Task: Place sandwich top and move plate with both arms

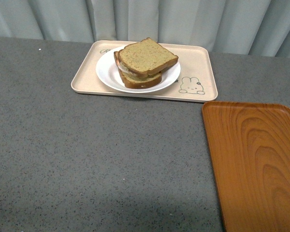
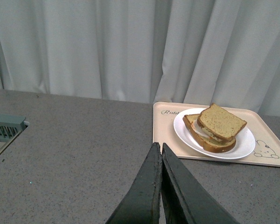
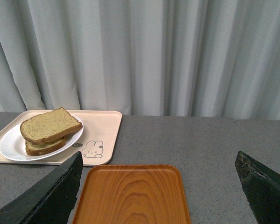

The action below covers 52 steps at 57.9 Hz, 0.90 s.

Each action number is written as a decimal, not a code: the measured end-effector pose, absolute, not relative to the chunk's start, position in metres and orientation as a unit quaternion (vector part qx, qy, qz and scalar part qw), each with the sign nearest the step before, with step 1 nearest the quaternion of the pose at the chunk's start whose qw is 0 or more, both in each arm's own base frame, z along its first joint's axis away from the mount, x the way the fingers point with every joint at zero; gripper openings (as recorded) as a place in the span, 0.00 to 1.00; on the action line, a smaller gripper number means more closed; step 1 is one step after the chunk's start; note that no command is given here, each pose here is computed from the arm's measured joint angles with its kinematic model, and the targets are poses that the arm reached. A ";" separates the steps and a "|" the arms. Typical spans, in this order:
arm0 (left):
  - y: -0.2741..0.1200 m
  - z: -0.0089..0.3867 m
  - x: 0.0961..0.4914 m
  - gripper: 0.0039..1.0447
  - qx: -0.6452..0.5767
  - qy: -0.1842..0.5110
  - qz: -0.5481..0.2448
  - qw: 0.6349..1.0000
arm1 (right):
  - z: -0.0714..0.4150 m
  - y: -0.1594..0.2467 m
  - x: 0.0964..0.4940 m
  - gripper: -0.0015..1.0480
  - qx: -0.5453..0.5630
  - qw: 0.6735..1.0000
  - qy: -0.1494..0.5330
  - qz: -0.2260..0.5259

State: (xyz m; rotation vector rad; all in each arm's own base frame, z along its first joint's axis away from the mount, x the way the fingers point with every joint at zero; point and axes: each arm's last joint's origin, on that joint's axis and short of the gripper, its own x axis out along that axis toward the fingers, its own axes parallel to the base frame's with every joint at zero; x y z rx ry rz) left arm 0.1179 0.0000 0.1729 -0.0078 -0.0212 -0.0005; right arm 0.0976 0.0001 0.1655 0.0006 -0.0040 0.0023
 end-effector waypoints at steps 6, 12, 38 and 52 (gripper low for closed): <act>0.000 0.173 0.115 0.04 -0.004 -0.011 0.000 1.000 | 0.166 0.000 0.098 0.91 0.000 1.000 -0.002 0.001; 0.000 0.173 0.113 0.04 -0.004 -0.011 0.000 1.000 | 0.166 0.000 0.098 0.91 0.000 1.000 -0.002 0.001; 0.000 0.169 0.098 0.04 -0.004 -0.004 0.000 1.000 | 0.165 0.000 0.098 0.91 0.000 1.000 -0.002 0.001; 0.000 0.169 0.097 0.17 -0.004 -0.007 0.000 1.000 | 0.166 0.000 0.098 0.91 0.000 1.000 -0.002 0.001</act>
